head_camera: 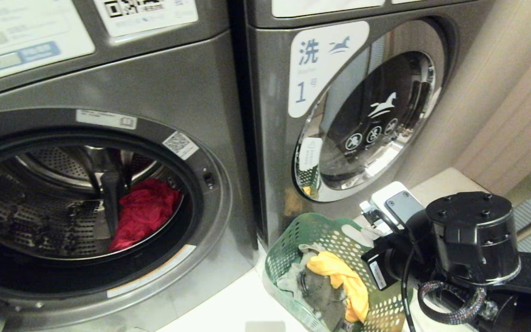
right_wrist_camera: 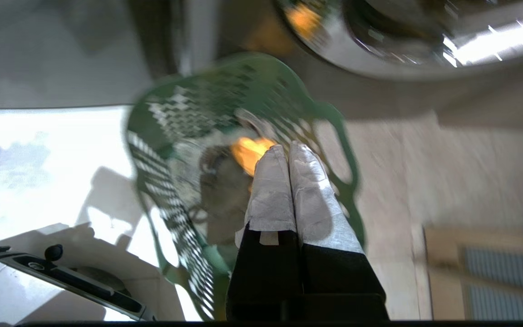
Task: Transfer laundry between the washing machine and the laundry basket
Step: Pick a cloth and place it into the basket
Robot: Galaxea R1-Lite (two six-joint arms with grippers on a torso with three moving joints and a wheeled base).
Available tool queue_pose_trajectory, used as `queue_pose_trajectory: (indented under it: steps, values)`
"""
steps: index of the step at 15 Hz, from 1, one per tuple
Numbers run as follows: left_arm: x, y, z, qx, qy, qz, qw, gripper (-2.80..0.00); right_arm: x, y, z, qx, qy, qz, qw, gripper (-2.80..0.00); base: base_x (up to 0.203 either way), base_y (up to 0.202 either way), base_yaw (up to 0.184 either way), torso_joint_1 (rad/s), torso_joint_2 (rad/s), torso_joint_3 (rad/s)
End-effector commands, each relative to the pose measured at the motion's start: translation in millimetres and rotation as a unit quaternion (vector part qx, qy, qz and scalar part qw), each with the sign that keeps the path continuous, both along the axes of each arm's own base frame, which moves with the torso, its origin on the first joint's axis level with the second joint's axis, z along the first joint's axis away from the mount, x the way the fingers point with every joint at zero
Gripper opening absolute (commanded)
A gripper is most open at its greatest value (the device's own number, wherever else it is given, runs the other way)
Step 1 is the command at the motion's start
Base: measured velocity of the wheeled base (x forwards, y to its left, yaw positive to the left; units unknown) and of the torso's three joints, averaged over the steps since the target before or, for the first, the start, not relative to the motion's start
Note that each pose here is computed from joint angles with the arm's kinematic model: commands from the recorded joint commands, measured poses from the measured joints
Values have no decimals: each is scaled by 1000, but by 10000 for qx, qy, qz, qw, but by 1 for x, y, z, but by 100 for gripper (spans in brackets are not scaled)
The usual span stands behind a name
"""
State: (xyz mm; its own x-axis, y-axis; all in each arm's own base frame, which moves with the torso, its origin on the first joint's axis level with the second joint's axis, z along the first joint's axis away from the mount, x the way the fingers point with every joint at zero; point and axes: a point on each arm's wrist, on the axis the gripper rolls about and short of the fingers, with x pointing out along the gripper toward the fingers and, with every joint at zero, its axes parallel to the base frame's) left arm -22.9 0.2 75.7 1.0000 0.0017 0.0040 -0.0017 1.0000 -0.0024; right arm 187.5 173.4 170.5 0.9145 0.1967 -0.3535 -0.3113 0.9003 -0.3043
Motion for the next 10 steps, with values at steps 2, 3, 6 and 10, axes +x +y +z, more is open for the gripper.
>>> queue_pose_trajectory:
  steps: [2, 3, 6, 10]
  values:
    - [0, 0, 0, -4, 5, 6, 10000, -280, 0, 0, 1, 12, -24, -15, 10000, -280, -1, -7, 180, 1, 1, 1]
    - [0, 0, 0, -4, 5, 7, 10000, -280, 0, -1, 1, 14, -27, -15, 10000, -280, 2, -8, 179, 6, 6, 1]
    - [0, 0, 0, -4, 5, 6, 10000, -280, -1, -1, 1, 12, -24, -15, 10000, -280, 2, -6, 178, 2, 2, 2]
    - [0, 0, 0, -4, 5, -1, 10000, -280, -3, -3, 2, 23, -35, -17, 10000, -280, 3, -7, 177, 3, 3, 3]
